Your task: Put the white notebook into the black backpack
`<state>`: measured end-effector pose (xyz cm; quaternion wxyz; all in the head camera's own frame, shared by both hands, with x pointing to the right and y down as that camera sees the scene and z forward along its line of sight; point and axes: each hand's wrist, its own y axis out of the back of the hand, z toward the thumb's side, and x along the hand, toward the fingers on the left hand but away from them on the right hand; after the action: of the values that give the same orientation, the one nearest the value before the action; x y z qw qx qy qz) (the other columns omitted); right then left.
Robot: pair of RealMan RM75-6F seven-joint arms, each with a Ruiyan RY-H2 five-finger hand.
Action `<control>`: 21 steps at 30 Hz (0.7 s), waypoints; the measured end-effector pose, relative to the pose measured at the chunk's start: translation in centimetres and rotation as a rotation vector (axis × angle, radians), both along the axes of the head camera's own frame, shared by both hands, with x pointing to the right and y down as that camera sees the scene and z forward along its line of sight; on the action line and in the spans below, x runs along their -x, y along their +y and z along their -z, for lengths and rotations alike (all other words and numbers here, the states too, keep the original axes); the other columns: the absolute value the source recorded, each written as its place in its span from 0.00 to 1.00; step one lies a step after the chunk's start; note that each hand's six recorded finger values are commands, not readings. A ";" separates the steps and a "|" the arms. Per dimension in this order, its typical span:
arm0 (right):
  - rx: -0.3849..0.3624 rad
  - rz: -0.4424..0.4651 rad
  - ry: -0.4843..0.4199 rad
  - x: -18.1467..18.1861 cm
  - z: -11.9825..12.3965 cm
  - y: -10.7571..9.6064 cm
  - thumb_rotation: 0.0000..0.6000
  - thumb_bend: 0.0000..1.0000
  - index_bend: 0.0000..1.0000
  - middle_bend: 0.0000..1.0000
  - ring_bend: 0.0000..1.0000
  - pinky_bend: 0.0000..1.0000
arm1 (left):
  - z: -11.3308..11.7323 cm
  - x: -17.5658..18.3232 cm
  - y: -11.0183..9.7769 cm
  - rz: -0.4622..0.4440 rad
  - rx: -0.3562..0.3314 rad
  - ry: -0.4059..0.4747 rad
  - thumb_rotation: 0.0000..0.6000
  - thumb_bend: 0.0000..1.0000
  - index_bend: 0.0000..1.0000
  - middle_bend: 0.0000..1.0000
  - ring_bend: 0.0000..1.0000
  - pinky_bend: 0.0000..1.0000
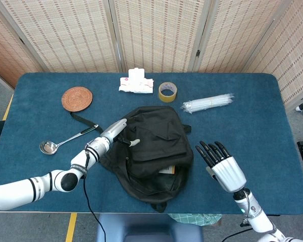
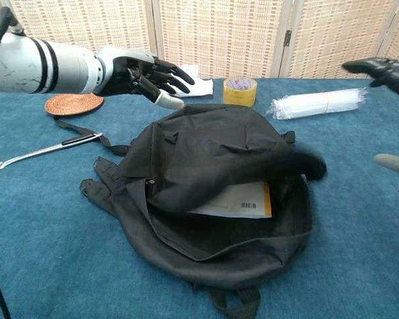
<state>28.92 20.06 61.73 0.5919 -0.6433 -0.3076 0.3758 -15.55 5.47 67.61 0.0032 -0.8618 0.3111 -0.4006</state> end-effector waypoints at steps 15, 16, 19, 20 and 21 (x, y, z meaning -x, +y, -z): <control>0.160 -0.122 -0.061 -4.2 0.9 -1.4 1.00 0.22 0.14 0.26 0.36 0.35 | 2.1 9.0 0.0 0.103 -0.212 -0.113 1.00 0.49 0.35 0.22 0.16 0.00; 0.179 -0.133 -0.075 -4.6 1.1 -1.6 1.00 0.22 0.14 0.26 0.36 0.35 | 2.2 9.8 0.1 0.110 -0.237 -0.132 1.00 0.49 0.36 0.22 0.16 0.00; 0.241 -0.170 -0.113 -6.1 1.5 -2.3 1.00 0.22 0.14 0.24 0.33 0.33 | 2.9 12.9 0.9 0.129 -0.322 -0.203 1.00 0.49 0.36 0.22 0.16 0.00; 0.264 -0.188 -0.121 -6.9 1.7 -2.5 1.00 0.22 0.14 0.24 0.32 0.31 | 3.2 13.9 1.3 0.134 -0.347 -0.225 1.00 0.49 0.36 0.22 0.16 0.00; 0.278 -0.202 -0.123 -7.6 1.9 -2.7 1.00 0.22 0.14 0.22 0.30 0.28 | 3.5 15.2 1.8 0.140 -0.380 -0.258 1.00 0.49 0.35 0.22 0.16 0.00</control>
<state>36.49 17.36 59.79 0.4364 -0.7067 -0.3514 0.4321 -30.78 7.28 64.13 0.1772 -0.7638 0.4369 -0.4408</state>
